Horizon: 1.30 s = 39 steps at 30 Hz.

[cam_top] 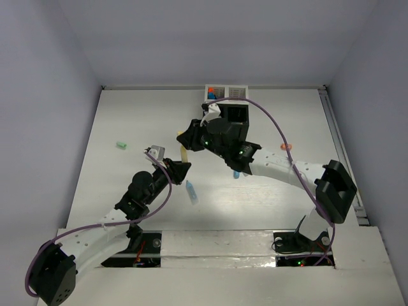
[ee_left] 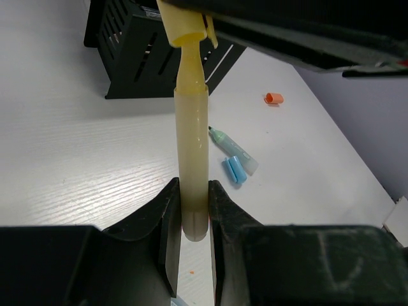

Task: Sort the stationery into containers
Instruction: Close the pen cap on the pen.

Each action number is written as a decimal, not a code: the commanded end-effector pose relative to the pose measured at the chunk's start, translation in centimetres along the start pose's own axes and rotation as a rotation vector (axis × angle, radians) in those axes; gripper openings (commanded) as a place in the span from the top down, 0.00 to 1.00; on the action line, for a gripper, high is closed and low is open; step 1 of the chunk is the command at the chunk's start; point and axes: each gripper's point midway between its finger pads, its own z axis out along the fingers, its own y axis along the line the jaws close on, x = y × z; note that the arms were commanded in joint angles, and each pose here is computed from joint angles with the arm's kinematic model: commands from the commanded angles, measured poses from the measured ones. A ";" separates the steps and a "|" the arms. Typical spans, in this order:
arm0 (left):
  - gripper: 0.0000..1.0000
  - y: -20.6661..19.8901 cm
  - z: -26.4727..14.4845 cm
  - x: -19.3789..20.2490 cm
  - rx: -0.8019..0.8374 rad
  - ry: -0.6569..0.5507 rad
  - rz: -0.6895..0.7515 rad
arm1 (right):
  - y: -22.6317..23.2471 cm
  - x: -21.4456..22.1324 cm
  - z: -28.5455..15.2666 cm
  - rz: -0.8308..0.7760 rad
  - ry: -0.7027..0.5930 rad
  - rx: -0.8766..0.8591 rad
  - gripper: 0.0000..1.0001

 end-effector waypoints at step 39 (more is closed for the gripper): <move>1.00 -1.7 -0.5 -2.5 0.073 -0.085 0.008 | -0.3 7.0 -3.1 0.015 0.020 0.059 0.86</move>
